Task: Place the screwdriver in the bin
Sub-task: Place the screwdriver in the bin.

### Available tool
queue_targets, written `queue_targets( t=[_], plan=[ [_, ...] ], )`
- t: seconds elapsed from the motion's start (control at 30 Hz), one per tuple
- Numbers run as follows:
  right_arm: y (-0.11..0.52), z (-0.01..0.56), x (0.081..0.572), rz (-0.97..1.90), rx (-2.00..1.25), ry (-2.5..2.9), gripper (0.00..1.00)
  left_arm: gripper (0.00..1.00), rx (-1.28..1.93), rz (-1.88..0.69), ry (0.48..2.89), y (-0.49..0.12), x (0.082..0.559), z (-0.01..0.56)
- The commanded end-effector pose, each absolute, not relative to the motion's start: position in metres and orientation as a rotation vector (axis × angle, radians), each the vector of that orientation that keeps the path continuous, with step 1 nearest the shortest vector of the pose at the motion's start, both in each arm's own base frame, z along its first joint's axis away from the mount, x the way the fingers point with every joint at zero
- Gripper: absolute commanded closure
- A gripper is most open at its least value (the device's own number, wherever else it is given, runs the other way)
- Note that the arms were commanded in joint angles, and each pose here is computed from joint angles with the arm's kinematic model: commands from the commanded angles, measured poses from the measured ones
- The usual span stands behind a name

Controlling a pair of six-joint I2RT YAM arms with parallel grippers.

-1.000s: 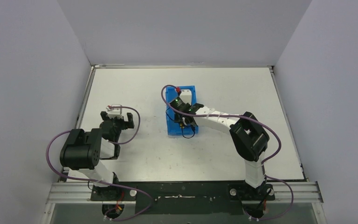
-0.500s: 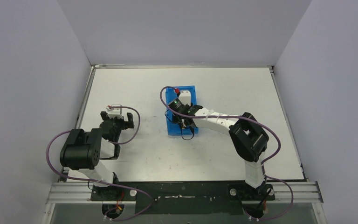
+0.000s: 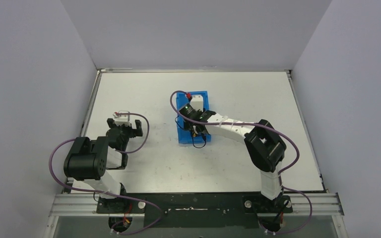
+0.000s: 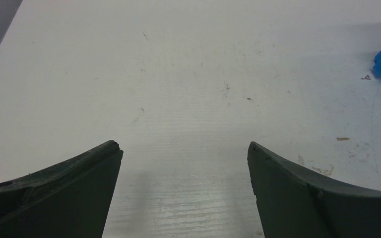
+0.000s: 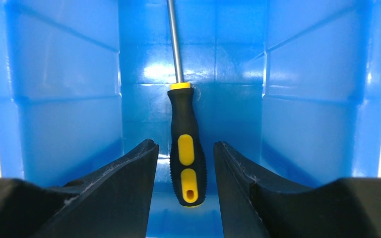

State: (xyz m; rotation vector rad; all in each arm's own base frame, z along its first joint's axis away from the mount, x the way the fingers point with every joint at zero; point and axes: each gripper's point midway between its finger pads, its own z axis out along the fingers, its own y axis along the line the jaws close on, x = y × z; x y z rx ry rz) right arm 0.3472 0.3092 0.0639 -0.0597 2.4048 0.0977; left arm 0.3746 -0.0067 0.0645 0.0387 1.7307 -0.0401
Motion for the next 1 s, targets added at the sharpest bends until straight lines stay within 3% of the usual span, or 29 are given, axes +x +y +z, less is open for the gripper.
queue_targets(
  t=[0.0,0.97],
  plan=[
    [0.317,0.122,0.359,0.151,-0.020,2.300,0.54,0.03,0.039,-0.036,1.694,-0.006,0.379,0.076],
    [0.297,0.260,0.379,0.145,-0.085,2.178,0.53,0.03,0.039,-0.037,1.693,-0.006,0.379,0.076]
  ],
)
